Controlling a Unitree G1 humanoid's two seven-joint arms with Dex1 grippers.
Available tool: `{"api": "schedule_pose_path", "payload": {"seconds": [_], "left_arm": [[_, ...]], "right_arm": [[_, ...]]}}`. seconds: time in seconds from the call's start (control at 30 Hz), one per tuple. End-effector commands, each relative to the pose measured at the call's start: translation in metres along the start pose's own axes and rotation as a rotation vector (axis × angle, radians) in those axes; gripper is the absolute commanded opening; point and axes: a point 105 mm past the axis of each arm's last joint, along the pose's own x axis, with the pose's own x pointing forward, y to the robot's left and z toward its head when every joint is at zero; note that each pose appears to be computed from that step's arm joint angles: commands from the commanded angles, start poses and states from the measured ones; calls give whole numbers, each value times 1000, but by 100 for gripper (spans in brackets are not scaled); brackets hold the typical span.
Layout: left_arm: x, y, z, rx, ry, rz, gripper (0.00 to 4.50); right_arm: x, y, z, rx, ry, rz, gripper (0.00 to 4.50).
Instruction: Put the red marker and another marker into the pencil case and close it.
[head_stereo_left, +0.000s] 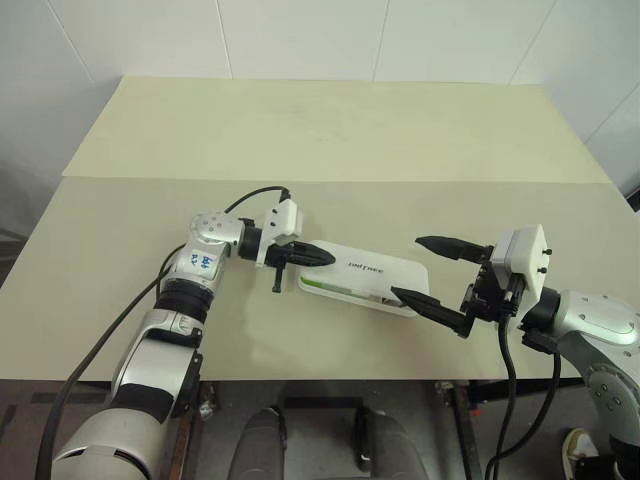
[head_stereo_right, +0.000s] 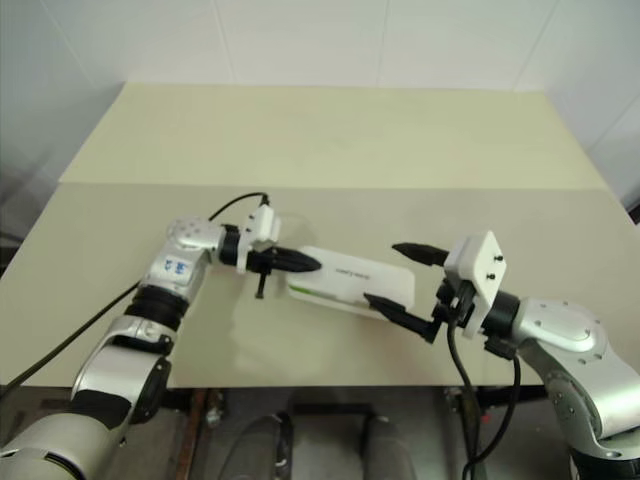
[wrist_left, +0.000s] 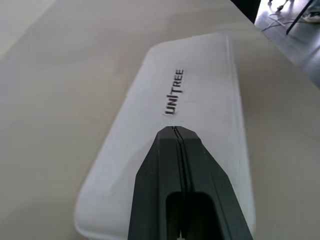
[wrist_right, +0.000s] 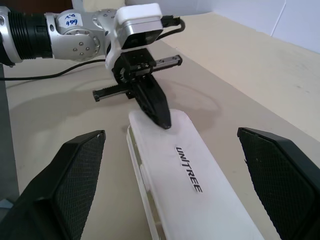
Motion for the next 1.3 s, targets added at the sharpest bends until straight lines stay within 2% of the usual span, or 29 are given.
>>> {"api": "schedule_pose_path", "payload": {"seconds": [0.03, 0.4, 1.07, 1.3], "left_arm": [[3, 0, 0, 47, 64, -30, 2], [-3, -9, -12, 75, 190, -118, 2], [21, -13, -4, 112, 236, -155, 2], [25, -20, -10, 97, 260, -185, 2]], "right_arm": [[0, 2, 14, -52, -46, -10, 450], [2, 0, 16, -56, -61, -26, 450], [7, 3, 14, -41, -69, -31, 450], [5, 4, 12, -31, -61, -29, 450]]}}
